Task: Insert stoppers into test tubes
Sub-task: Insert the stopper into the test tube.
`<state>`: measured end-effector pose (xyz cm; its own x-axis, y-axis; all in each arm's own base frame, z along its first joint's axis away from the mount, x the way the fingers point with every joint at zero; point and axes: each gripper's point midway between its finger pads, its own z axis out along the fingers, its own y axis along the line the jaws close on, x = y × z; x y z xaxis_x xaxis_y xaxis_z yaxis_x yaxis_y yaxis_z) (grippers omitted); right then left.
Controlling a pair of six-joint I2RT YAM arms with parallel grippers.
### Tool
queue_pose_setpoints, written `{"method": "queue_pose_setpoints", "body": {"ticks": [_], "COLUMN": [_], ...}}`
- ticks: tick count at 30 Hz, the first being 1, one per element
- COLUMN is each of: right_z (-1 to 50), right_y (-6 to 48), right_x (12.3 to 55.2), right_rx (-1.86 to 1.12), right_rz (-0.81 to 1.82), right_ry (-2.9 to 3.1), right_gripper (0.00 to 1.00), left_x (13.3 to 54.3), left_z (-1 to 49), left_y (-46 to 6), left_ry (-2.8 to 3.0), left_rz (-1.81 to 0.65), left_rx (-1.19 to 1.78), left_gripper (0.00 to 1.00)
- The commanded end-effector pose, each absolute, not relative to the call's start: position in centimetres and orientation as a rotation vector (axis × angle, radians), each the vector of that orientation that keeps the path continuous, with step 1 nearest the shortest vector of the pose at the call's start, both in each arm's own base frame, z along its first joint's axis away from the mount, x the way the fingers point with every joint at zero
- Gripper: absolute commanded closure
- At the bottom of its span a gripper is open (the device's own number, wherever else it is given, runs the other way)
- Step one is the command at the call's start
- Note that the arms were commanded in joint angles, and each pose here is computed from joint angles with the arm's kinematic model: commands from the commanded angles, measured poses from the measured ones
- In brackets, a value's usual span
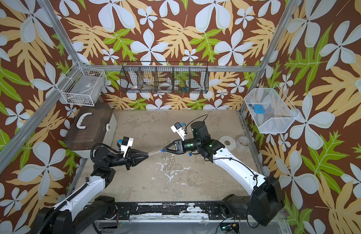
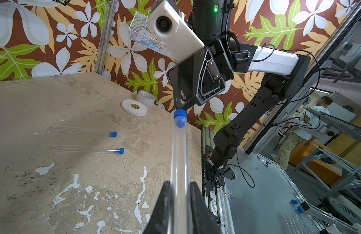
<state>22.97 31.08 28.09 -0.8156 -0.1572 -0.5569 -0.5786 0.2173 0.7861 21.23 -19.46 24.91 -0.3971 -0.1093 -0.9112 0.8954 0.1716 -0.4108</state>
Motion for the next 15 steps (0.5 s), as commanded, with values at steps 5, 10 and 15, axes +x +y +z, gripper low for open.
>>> {"method": "queue_pose_setpoints", "body": {"ticks": [5, 10, 15], "right_z": [27.84, 27.59, 27.50], "right_y": [31.25, 31.60, 31.84], "right_x": [22.42, 22.17, 22.09], "right_rx": [-0.718, -0.729, -0.735], "right_rz": [1.634, 1.643, 1.648], "right_ry": [2.132, 2.138, 2.143], "right_gripper": [0.72, 0.74, 0.74], "left_x": [21.12, 21.11, 21.11], "left_z": [25.32, 25.32, 25.32], "left_y": [-19.46, -19.49, -19.48], "left_ry": [1.509, 1.510, 1.509], "left_rz": [-1.373, -1.375, -1.373], "left_rx": [0.806, 0.805, 0.806], "left_gripper": [1.00, 1.00, 1.00]}}
